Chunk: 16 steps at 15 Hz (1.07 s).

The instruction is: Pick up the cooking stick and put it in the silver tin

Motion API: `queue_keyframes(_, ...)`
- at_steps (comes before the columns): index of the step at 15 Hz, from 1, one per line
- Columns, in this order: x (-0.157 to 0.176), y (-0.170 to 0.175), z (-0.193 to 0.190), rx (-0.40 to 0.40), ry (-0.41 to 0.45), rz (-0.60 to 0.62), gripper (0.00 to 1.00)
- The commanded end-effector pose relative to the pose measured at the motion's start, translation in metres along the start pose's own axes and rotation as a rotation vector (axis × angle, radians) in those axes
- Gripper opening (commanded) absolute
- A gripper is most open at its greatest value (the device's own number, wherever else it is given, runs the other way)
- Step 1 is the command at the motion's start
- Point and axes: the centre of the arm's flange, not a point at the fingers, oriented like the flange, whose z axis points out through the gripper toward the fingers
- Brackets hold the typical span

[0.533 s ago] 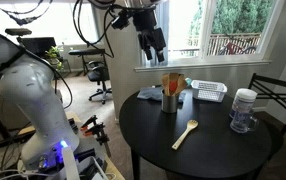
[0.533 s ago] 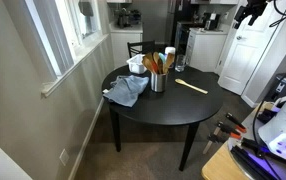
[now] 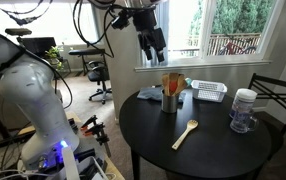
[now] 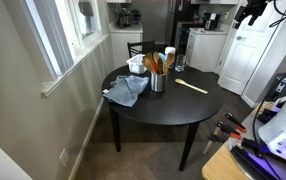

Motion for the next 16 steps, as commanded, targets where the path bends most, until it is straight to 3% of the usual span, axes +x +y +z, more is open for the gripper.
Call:
queue_keyframes(1, 0.005, 0.003, 0.005, 0.009, -0.009, 0.017, 1.00)
queue_keyframes(3, 0.013, 0.011, 0.013, 0.043, -0.022, 0.033, 1.00)
queue_keyframes(8, 0.039, 0.021, 0.056, 0.306, -0.049, 0.057, 1.00)
queue_keyframes(10, 0.050, 0.018, 0.074, 0.367, -0.054, 0.035, 1.00)
queue_keyframes(16, 0.084, 0.005, 0.132, 0.433, -0.104, -0.094, 1.00)
